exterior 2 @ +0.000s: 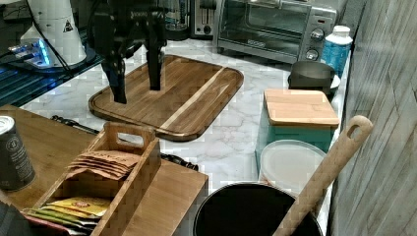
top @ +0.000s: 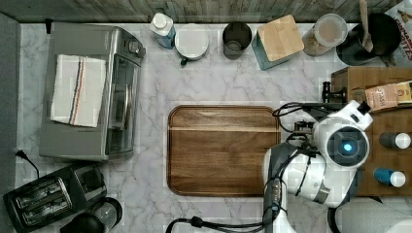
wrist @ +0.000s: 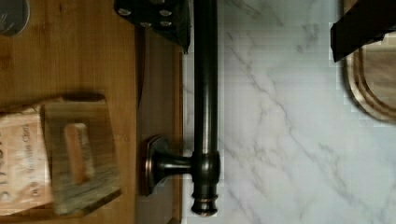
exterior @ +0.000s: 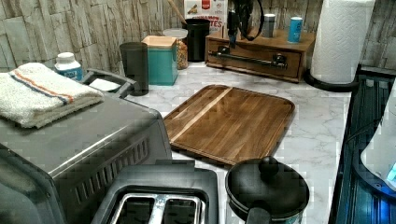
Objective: Open the drawer.
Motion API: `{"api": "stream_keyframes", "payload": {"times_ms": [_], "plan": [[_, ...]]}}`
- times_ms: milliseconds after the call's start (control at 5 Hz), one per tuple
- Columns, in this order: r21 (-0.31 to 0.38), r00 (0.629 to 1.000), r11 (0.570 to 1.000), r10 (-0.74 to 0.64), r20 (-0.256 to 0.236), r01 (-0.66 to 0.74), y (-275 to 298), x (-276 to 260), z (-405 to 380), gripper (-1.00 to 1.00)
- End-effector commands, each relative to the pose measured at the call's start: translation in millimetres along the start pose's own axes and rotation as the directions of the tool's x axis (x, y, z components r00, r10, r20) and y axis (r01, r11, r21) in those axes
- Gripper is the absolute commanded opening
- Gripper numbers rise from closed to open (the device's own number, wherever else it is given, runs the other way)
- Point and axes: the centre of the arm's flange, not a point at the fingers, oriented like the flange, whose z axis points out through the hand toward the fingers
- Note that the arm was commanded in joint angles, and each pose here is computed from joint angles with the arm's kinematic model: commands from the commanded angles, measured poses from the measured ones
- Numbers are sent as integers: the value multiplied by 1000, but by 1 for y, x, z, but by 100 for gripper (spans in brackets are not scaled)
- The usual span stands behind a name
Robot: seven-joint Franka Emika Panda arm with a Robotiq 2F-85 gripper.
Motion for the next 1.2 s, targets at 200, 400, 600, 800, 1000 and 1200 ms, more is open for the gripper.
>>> {"api": "stream_keyframes", "payload": {"times_ms": [200, 400, 600, 800, 1000, 1200], "plan": [[-114, 1000, 993, 0, -19, -2, 28, -12, 10, 100], [-93, 1000, 996, 17, -8, -18, 33, -12, 19, 100], [-81, 996, 994, 71, 51, -67, 22, -5, 36, 100], [-50, 990, 991, 125, 58, -123, 14, -6, 57, 100], [-52, 990, 990, 132, 52, -130, 18, -9, 69, 100], [-85, 993, 989, 121, -4, -120, 37, -18, 75, 100]]}}
